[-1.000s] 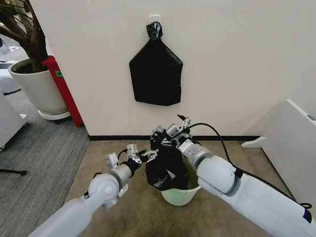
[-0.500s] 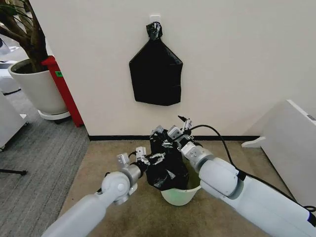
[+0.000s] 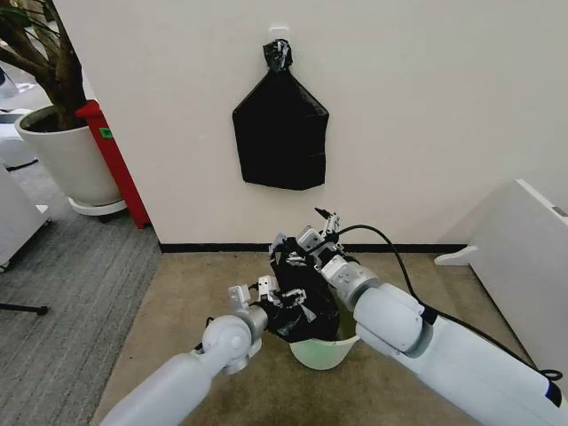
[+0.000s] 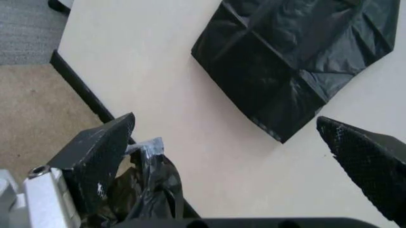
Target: Place the garbage bag over the trash bin.
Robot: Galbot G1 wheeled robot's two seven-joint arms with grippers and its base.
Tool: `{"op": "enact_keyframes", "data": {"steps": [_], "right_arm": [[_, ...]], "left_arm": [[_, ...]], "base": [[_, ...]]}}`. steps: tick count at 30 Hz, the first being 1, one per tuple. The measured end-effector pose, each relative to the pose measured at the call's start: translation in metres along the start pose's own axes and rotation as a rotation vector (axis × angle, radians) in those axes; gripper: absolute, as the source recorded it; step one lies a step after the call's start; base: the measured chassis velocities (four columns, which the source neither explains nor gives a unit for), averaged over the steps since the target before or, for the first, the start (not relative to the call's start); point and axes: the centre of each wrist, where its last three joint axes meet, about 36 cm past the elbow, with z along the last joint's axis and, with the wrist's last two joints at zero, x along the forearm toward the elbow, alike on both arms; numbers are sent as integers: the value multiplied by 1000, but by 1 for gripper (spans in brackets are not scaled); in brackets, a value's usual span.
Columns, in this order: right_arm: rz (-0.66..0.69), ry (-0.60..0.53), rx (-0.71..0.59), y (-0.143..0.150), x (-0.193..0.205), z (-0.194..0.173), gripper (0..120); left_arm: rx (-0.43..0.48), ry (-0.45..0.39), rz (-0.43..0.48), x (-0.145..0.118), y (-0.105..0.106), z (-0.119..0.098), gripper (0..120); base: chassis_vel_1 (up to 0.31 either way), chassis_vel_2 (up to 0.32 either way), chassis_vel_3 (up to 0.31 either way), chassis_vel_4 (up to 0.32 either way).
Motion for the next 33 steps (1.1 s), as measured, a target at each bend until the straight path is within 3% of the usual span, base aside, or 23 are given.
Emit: {"op": "enact_keyframes", "data": {"steps": [6,13,17,20,22,28,33], "right_arm": [[4,-1,4,1,5,5,100],[0,-10,8,2,5,6,100],[-5,-13,8,3,6,5,100],[-10,-17,11,5,7,6,100],[-11,-18,10,6,7,6,100],[-12,-19,17,3,11,7,100],[-9,-18,18,0,12,8,100]], "left_arm": [[-58,68,-90,-1,-6,-5,71],[-83,147,-163,4,-7,-20,65],[-89,155,-167,5,-8,-22,58],[-89,154,-163,2,-10,-24,43],[-88,154,-163,2,-10,-24,41],[-101,157,-151,-5,-17,-21,15],[-108,161,-158,-9,-19,-20,2]], "base": [[0,0,0,0],[0,0,0,0],[0,0,0,0],[0,0,0,0],[0,0,0,0],[0,0,0,0],[0,0,0,0]]}}
